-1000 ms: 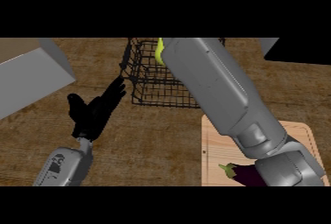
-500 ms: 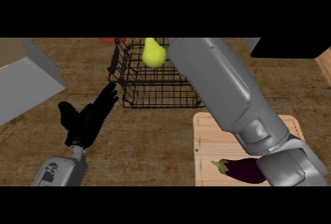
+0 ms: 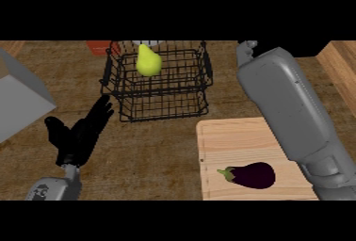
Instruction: Pick the pear from the cutting board and place it in the tiered basket
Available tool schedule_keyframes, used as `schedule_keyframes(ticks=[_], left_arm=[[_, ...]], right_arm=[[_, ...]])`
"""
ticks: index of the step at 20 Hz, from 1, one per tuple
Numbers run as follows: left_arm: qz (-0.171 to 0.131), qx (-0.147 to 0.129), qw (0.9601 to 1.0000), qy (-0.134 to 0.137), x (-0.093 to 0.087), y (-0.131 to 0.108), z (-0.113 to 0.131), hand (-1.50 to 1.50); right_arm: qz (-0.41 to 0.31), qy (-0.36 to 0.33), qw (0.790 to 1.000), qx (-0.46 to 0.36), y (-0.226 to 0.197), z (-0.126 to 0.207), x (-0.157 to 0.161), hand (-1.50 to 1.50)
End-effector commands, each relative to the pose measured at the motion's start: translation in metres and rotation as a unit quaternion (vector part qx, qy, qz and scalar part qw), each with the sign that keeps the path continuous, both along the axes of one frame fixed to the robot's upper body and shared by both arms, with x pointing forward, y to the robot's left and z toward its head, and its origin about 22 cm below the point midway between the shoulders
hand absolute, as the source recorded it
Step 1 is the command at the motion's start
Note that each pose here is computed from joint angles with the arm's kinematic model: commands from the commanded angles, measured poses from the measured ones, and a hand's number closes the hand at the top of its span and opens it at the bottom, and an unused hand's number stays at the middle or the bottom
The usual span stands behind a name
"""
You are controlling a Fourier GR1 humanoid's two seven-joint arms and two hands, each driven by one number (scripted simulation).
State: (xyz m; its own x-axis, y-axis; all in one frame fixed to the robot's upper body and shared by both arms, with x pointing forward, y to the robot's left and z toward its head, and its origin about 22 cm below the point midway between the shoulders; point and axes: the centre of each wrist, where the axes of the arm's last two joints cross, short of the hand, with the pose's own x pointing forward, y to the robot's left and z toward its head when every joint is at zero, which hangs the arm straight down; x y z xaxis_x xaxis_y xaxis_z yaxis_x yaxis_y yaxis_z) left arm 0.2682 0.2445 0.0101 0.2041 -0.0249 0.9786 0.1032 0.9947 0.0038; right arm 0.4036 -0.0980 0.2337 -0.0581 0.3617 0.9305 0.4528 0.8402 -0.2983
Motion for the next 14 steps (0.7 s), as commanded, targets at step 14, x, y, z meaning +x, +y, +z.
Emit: schedule_keyframes(ticks=[14], left_arm=[[0.024, -0.004, 0.9997, -0.003, -0.007, -0.002, 0.01, 0.0]], right_arm=[[0.058, 0.019, 0.997, -0.046, -0.175, 0.032, -0.183, -1.5]])
